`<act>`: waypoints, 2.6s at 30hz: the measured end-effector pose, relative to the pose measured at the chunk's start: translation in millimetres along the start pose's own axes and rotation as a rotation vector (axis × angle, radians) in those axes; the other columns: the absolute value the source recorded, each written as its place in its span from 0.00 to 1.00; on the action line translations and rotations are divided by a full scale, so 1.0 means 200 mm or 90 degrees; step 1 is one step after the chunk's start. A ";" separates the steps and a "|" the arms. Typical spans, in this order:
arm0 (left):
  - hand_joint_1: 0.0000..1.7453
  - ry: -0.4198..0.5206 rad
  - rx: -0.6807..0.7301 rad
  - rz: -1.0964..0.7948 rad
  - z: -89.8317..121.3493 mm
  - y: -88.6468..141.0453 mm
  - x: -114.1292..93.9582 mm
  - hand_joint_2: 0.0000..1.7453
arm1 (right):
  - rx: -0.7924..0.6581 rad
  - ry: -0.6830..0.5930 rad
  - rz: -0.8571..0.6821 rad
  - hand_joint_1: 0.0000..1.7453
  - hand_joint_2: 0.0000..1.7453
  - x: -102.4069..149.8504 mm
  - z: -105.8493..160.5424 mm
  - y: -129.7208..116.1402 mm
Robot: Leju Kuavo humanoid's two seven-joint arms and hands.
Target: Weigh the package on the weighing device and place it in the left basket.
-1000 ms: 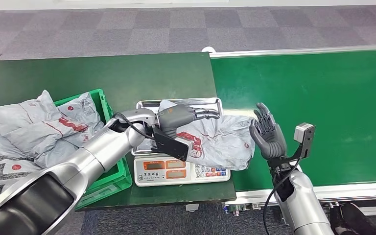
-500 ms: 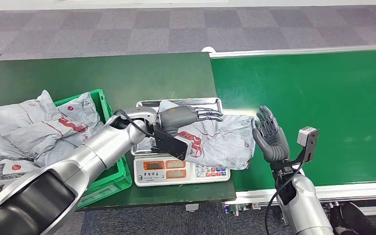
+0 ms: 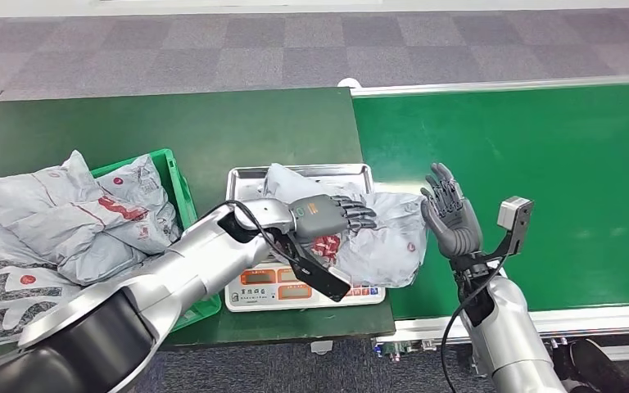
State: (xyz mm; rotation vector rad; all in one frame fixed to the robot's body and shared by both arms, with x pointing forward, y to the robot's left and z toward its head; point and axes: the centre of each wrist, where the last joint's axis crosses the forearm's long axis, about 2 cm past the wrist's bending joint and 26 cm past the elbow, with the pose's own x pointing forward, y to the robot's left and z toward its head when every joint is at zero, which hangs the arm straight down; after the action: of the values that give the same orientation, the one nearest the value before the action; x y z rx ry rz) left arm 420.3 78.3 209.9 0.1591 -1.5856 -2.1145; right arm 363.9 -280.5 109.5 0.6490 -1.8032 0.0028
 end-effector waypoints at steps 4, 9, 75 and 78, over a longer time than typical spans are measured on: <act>0.00 0.025 -0.027 -0.027 -0.04 -0.07 0.04 1.00 | 0.005 -0.002 -0.019 0.00 1.00 0.00 -0.04 0.01; 0.00 0.022 -0.115 -0.026 -0.07 -0.13 0.08 1.00 | 0.012 0.000 -0.035 0.00 1.00 0.00 -0.09 0.02; 1.00 0.141 0.169 -0.214 0.26 0.20 -0.14 1.00 | -0.005 0.030 -0.110 0.00 1.00 -0.09 0.11 0.02; 1.00 0.268 0.220 -0.261 0.37 0.19 -0.25 1.00 | -0.013 0.028 -0.110 0.00 1.00 -0.09 0.14 0.00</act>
State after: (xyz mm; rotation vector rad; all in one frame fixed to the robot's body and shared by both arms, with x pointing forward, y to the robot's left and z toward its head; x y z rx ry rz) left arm 447.7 156.5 259.3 1.0514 -1.7361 -1.8844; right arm 341.8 -281.7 84.4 0.7816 -1.6976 -0.1164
